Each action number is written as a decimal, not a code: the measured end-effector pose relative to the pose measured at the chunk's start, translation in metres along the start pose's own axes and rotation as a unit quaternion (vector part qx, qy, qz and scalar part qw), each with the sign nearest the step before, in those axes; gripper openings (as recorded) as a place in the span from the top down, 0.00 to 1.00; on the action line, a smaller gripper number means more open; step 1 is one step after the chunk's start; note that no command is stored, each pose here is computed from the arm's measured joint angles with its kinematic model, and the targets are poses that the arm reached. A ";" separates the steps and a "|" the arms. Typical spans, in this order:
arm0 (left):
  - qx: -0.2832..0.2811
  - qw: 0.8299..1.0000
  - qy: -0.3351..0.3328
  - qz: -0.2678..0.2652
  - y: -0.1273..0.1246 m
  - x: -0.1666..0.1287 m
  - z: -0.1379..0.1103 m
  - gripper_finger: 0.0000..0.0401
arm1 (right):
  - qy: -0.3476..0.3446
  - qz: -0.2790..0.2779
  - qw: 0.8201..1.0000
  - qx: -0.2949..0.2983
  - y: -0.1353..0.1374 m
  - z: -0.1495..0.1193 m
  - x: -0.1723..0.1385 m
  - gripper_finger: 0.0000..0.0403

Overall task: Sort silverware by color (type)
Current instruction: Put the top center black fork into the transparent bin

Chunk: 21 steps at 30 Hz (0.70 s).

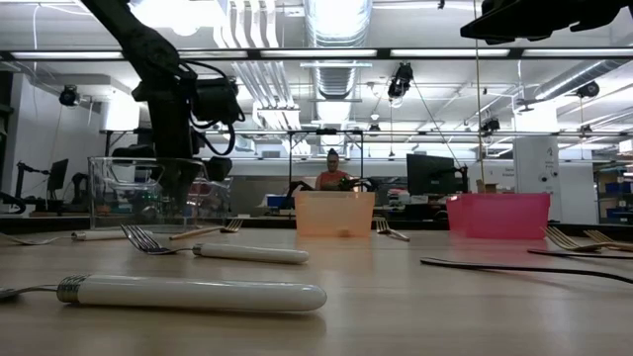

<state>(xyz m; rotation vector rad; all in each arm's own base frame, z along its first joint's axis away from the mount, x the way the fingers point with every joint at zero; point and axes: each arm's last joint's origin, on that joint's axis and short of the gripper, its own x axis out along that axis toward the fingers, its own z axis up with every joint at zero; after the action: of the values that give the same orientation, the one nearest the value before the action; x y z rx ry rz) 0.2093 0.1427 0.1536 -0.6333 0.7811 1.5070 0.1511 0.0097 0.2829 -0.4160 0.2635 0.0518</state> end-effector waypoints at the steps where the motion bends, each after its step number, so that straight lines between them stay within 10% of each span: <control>1: 0.000 1.000 0.000 0.000 0.000 0.000 0.000 1.00 | 0.000 0.000 1.000 0.000 0.000 0.000 0.000 0.75; 21: -0.005 1.000 0.001 0.000 0.000 0.000 0.000 0.97 | 0.000 0.000 1.000 0.000 0.000 0.000 0.000 0.75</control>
<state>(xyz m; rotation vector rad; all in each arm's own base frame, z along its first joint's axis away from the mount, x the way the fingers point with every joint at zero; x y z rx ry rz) 0.2092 0.1426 0.1533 -0.6418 0.7759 1.5117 0.1511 0.0097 0.2829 -0.4160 0.2629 0.0519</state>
